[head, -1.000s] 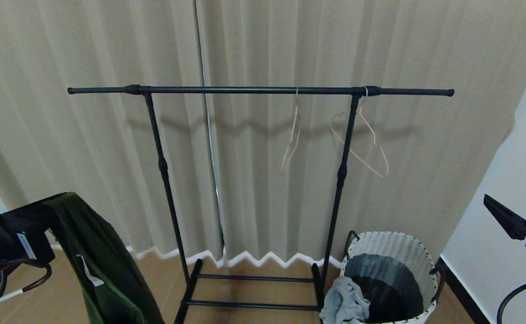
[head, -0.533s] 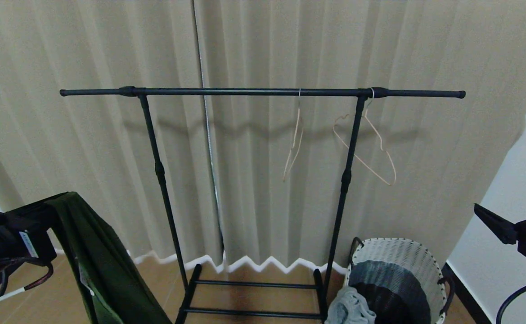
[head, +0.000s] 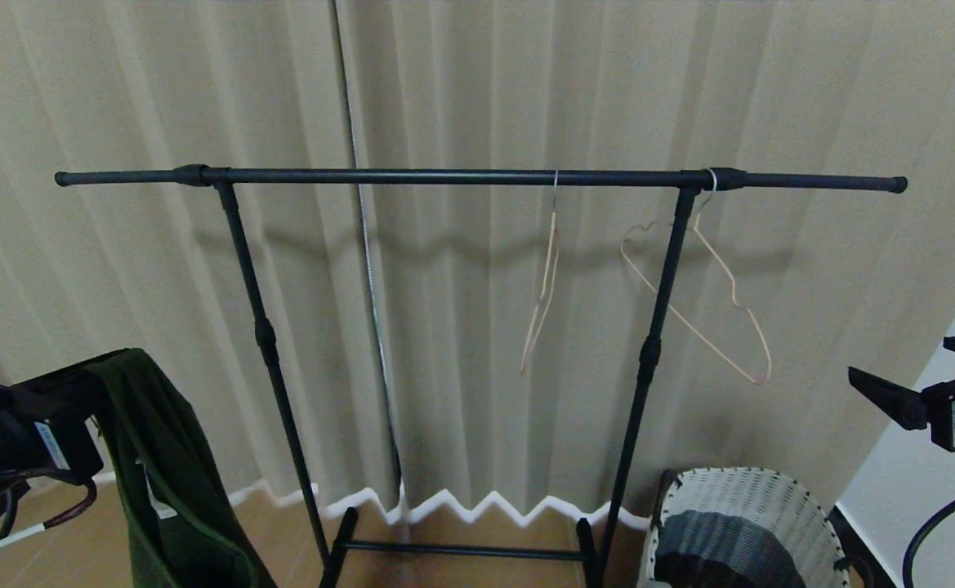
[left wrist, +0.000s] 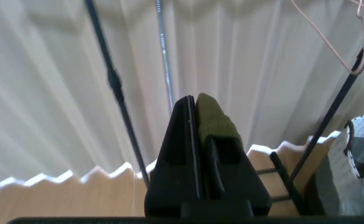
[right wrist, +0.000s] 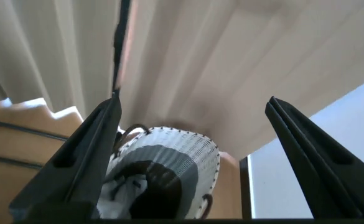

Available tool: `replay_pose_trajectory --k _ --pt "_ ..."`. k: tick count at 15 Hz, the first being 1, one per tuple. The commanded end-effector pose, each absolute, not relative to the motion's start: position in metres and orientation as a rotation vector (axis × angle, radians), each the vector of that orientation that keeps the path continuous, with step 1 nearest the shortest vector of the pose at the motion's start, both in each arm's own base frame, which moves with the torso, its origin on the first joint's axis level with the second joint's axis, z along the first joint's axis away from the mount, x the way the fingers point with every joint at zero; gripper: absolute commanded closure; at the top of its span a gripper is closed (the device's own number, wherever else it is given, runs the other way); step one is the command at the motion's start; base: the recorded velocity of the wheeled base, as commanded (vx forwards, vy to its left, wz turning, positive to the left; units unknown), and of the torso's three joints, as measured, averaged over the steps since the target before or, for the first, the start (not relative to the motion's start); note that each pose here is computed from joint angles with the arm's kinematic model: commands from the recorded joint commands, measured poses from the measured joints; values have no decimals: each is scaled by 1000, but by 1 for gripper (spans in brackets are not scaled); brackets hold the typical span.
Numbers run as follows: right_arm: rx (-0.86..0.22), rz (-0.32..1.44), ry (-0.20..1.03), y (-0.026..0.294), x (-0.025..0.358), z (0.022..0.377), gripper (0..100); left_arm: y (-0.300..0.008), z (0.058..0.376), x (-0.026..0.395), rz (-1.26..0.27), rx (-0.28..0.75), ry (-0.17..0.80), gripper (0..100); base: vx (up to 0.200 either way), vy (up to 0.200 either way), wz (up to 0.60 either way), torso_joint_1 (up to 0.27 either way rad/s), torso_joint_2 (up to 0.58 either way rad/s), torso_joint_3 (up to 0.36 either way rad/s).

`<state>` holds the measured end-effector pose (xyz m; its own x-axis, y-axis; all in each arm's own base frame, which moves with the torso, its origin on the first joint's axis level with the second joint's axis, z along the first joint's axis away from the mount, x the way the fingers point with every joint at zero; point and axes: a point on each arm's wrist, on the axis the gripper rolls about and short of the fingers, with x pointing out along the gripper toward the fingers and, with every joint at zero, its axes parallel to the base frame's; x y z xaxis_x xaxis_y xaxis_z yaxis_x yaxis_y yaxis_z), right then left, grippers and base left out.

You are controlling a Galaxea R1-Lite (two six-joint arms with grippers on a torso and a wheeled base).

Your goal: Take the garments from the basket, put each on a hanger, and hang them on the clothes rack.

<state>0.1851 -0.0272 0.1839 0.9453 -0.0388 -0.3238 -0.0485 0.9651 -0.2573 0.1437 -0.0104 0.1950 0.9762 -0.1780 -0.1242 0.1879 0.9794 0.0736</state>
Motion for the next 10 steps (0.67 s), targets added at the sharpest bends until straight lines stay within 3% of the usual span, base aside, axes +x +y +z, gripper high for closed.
replay_pose_trajectory --k 1,3,7,10 --pt "-264 18 358 -27 194 180 0 -10 194 144 -189 85 119 100 200 0 0 -2 2 2" --pt "-269 54 352 -21 203 182 0 -11 193 143 -193 86 125 100 200 0 0 2 2 0" --pt "-254 114 365 -9 229 196 0 -19 191 142 -263 84 130 100 0 0 0 0 0 0" --pt "-179 158 425 4 258 206 0 -23 188 142 -293 86 143 100 0 0 0 0 0 0"
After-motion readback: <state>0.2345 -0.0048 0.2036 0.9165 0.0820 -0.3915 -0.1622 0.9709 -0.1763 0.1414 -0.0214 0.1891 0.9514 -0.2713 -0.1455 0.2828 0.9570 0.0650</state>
